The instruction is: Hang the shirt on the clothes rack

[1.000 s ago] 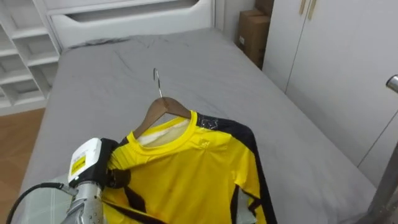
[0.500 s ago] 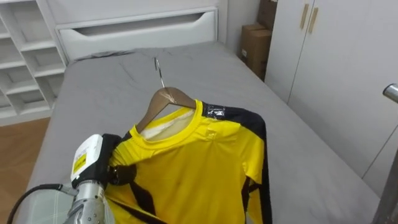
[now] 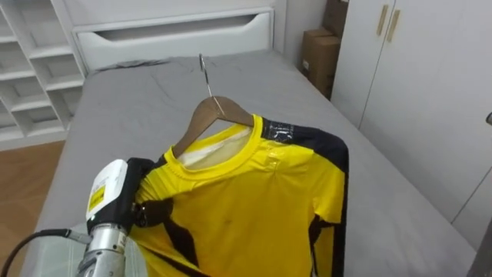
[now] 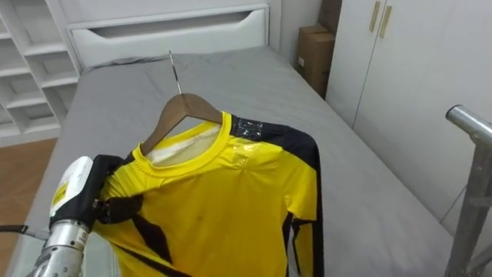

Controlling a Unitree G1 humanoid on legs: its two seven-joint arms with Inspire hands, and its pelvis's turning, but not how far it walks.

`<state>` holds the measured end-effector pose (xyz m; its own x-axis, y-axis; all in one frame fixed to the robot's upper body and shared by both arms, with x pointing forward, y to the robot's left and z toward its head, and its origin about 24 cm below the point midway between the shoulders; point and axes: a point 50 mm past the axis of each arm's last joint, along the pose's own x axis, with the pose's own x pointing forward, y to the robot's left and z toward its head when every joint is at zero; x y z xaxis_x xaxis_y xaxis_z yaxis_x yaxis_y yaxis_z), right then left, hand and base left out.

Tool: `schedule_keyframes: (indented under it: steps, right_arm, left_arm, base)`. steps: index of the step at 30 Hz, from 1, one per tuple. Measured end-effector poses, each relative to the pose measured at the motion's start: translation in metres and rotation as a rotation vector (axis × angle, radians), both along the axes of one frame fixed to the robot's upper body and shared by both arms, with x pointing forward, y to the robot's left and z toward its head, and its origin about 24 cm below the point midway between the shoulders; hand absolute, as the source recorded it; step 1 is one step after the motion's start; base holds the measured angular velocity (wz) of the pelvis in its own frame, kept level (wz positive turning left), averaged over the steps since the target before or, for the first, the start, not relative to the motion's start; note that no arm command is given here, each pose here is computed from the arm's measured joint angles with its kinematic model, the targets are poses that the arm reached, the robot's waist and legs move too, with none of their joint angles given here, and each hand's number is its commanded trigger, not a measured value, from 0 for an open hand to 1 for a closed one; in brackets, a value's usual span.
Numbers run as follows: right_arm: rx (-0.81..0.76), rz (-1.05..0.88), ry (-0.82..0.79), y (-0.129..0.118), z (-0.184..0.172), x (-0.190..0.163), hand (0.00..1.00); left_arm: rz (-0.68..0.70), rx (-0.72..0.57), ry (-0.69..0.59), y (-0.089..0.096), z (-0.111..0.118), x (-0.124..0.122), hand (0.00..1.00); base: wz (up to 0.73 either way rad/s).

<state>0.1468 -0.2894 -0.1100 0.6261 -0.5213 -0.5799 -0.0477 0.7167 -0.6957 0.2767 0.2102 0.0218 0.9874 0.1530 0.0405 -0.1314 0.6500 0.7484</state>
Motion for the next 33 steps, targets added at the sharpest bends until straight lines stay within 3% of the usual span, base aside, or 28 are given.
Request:
schedule_keyframes:
  steps: [5, 11, 20, 33]
  right_arm:
    - [-0.165, 0.155, -0.221, 0.003, 0.042, 0.043, 0.0]
    - [-0.292, 0.296, -0.407, 0.016, 0.081, 0.071, 0.0]
    - [-0.313, 0.36, -0.568, 0.033, 0.114, 0.087, 0.0]
    - [-0.318, 0.434, -0.66, 0.05, 0.132, 0.094, 0.0]
  left_arm:
    - [-0.006, 0.012, 0.001, 0.001, 0.002, -0.002, 1.0]
    - [-0.054, 0.04, -0.006, -0.004, 0.008, -0.005, 1.0]
    - [-0.127, 0.11, -0.007, -0.012, 0.014, -0.016, 1.0]
    - [-0.151, 0.127, -0.044, -0.016, 0.023, -0.018, 1.0]
  base:
    - [0.0]
    - [0.01]
    - [0.02]
    - [0.03]
